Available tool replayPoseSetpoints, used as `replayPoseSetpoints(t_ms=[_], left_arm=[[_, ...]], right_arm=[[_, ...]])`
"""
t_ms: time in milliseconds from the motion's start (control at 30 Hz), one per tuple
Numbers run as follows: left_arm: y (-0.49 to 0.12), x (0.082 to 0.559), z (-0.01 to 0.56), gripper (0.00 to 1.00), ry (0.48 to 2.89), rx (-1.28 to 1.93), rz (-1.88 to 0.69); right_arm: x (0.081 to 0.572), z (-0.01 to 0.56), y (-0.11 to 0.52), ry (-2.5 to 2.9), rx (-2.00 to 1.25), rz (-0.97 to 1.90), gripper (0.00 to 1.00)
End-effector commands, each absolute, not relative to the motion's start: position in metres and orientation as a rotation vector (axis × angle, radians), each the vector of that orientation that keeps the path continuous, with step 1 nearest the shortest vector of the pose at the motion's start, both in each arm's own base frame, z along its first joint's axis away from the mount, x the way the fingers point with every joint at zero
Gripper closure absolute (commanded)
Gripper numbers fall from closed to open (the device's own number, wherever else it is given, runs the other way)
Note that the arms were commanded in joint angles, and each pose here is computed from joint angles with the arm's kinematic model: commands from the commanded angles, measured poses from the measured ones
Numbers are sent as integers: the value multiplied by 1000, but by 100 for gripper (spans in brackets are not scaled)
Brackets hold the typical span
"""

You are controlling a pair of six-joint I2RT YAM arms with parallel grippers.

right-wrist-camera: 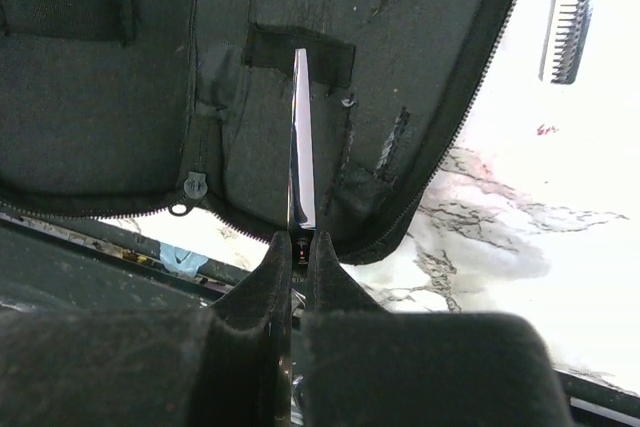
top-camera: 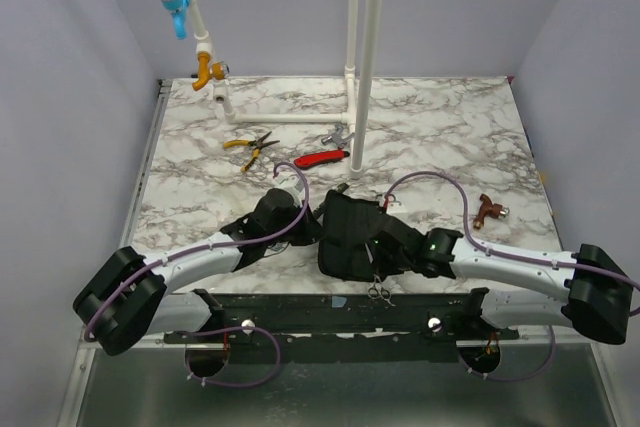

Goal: Sort the hair-cutting tools
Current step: Place the scissors in the hairdressing tool bag.

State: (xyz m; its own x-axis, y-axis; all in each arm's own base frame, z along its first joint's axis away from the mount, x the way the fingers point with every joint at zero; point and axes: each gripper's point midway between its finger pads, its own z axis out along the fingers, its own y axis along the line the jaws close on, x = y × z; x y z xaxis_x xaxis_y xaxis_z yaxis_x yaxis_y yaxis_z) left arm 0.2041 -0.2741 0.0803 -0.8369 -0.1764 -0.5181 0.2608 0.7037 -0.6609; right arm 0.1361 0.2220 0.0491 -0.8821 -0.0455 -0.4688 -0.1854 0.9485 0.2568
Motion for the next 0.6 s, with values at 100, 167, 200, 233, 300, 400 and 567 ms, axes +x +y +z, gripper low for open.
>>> replayPoseSetpoints(t_ms=[100, 167, 200, 233, 300, 400, 567], left_arm=[[-273, 203, 88, 100, 2294, 40, -1043], [-271, 203, 87, 100, 2300, 23, -1036], [-270, 203, 85, 100, 2306, 11, -1027], [-268, 203, 84, 100, 2316, -3, -1017], [-266, 202, 80, 100, 2335, -29, -1004], [-264, 200, 76, 100, 2351, -56, -1001], [-260, 197, 73, 100, 2361, -75, -987]], right_arm=[[120, 47, 234, 2676, -192, 431, 99], [118, 44, 236, 2681, -193, 429, 99], [118, 42, 237, 2683, -195, 421, 99], [118, 41, 238, 2680, -196, 425, 99], [119, 39, 240, 2678, -195, 421, 99], [124, 35, 238, 2658, -178, 392, 99], [130, 31, 241, 2641, -163, 380, 99]])
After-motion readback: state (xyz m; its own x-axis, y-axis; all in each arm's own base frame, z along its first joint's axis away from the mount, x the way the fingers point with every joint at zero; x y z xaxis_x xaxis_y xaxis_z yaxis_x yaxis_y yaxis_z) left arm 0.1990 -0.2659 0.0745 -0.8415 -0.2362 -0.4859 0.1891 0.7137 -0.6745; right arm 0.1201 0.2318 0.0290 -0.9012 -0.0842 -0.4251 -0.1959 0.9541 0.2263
